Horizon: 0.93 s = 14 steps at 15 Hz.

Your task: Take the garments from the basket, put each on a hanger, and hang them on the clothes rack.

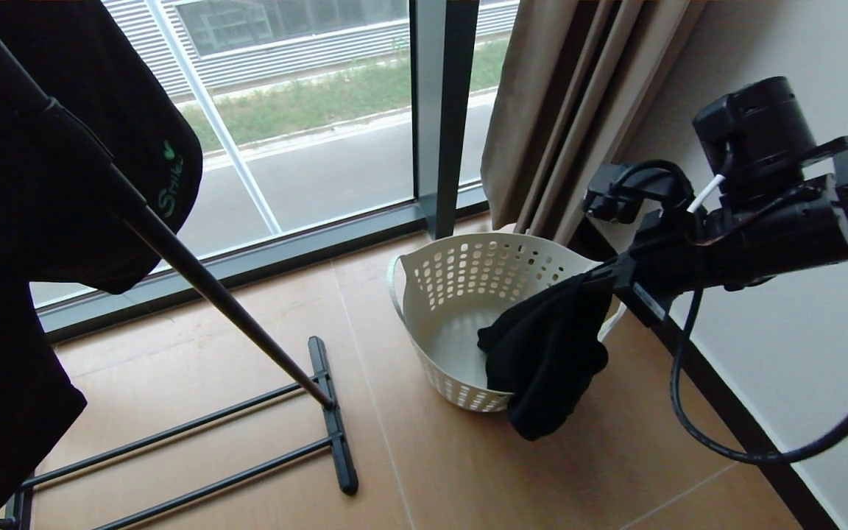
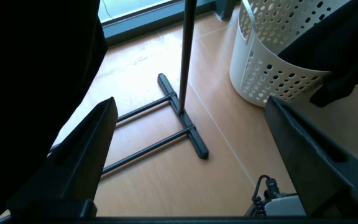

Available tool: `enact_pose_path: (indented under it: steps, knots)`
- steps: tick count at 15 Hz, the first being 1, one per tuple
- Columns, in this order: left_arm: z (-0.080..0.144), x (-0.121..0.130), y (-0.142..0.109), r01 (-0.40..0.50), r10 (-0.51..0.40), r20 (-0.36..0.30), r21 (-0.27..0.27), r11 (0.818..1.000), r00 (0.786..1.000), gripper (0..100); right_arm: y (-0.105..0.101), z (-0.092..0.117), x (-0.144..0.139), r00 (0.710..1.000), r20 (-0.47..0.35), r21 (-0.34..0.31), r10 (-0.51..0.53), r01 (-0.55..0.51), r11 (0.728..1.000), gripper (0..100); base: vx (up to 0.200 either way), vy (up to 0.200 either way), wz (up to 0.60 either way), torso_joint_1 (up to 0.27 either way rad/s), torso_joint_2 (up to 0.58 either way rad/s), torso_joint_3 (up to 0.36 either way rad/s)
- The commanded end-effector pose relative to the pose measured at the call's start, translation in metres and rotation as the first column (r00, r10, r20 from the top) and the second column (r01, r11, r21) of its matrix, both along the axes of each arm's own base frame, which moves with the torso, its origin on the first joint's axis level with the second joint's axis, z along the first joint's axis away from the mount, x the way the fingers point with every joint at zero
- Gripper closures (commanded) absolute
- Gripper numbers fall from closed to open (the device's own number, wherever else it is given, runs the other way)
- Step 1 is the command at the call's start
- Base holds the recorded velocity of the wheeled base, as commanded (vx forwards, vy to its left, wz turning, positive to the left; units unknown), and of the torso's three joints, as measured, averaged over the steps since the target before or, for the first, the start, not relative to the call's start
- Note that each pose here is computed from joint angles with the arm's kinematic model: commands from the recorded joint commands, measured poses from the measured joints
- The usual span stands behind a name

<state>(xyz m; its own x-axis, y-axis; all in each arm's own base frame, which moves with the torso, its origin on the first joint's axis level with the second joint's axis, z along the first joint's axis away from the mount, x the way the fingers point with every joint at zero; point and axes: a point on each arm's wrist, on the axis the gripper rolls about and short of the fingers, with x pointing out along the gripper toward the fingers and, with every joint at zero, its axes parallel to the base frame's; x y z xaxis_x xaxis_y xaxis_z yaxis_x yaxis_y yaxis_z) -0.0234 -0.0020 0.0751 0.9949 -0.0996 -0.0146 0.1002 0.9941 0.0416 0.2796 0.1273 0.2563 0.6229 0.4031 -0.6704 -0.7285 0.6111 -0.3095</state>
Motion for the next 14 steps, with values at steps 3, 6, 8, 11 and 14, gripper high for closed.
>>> enact_pose_path:
  steps: [3, 6, 8, 11, 14]
  knots:
    - [0.0, 0.0, 0.0, 0.0, 0.0, -0.001, 0.0, 1.0, 1.0, 0, -0.022, -0.004, -0.06, 0.997, 0.077, 0.182, -0.023, 0.008, 0.983, 100, 0.0, 0.0, 0.0, 0.0, 0.0, 0.0]
    - [0.0, 0.0, 0.0, 0.0, 0.0, -0.001, 0.0, 1.0, 1.0, 0, -0.033, -0.008, -0.081, 0.992, 0.104, 0.267, -0.076, 0.045, 0.963, 100, 0.0, 0.0, 0.0, 0.0, 0.0, 0.0]
    - [0.0, 0.0, 0.0, 0.009, -0.009, -0.001, 0.007, 1.0, 1.0, 0, -0.034, -0.016, -0.092, 0.994, 0.071, 0.28, -0.079, 0.056, 0.958, 100, 0.0, 0.0, 0.0, 0.0, 0.0, 0.0]
    - [0.0, 0.0, -0.001, 0.037, -0.037, 0.001, 0.027, 0.999, 0.999, 0, -0.024, -0.02, -0.098, 0.994, 0.078, 0.246, -0.074, 0.052, 0.968, 100, 0.0, 0.0, 0.0, 0.0, 0.0, 0.0]
    - [0.0, 0.0, -0.001, 0.036, -0.036, 0.0, 0.025, 0.999, 0.999, 0, -0.023, -0.023, -0.101, 0.991, 0.084, 0.224, -0.101, 0.08, 0.971, 100, 0.0, 0.0, 0.0, 0.002, 0.0, 0.123]
